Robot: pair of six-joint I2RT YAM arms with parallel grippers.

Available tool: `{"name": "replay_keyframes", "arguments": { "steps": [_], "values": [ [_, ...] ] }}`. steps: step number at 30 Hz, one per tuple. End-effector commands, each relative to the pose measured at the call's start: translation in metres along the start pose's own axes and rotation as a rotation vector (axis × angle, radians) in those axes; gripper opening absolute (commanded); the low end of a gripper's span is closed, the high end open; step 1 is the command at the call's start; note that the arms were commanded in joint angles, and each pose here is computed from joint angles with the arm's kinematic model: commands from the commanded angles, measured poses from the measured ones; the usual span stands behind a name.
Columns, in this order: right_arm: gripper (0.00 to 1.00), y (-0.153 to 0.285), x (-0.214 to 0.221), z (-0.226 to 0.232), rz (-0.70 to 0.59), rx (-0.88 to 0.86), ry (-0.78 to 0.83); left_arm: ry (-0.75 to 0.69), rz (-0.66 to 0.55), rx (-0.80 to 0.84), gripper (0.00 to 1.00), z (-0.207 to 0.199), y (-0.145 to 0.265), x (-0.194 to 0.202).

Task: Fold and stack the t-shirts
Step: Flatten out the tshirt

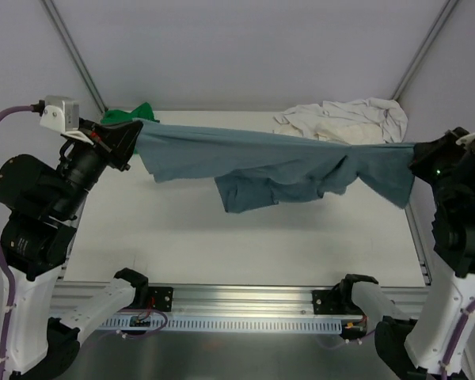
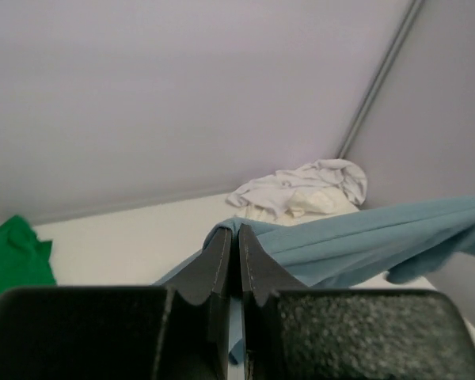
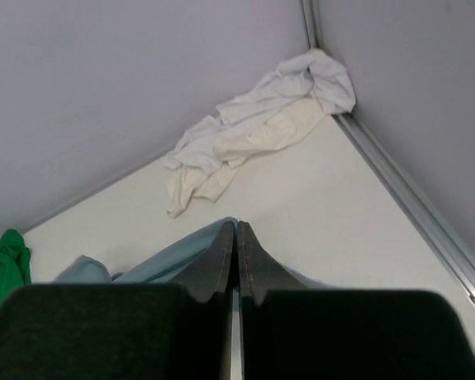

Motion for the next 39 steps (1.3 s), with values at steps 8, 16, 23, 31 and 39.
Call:
{"name": "replay_keyframes", "arguments": {
  "steps": [8, 16, 23, 31, 39],
  "values": [
    [0.0, 0.121, -0.049, -0.027, -0.314, 0.015, -0.008, -0.024, -0.02, -0.213, 0.0, 0.029, 0.069, -0.011],
    [0.0, 0.162, -0.061, -0.022, -0.377, -0.098, -0.074, 0.002, -0.06, -0.206, 0.0, 0.02, 0.108, -0.035],
    [0.0, 0.117, -0.033, -0.01, -0.154, -0.092, -0.064, -0.035, -0.048, -0.25, 0.0, 0.027, 0.114, -0.038],
    [0.0, -0.005, 0.05, 0.022, 0.231, -0.117, 0.001, -0.118, 0.089, -0.265, 0.0, 0.052, 0.026, 0.041],
    [0.0, -0.051, -0.004, 0.048, 0.123, -0.116, 0.048, -0.317, 0.032, -0.258, 0.0, 0.06, -0.053, 0.015]
  ]
}}
Point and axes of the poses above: each gripper's point midway between its finger pads, its own y axis back along the fingers, its own z axis along the line the jaws close on, x = y × z, the point moved 2 cm from there along y, back along the fingers
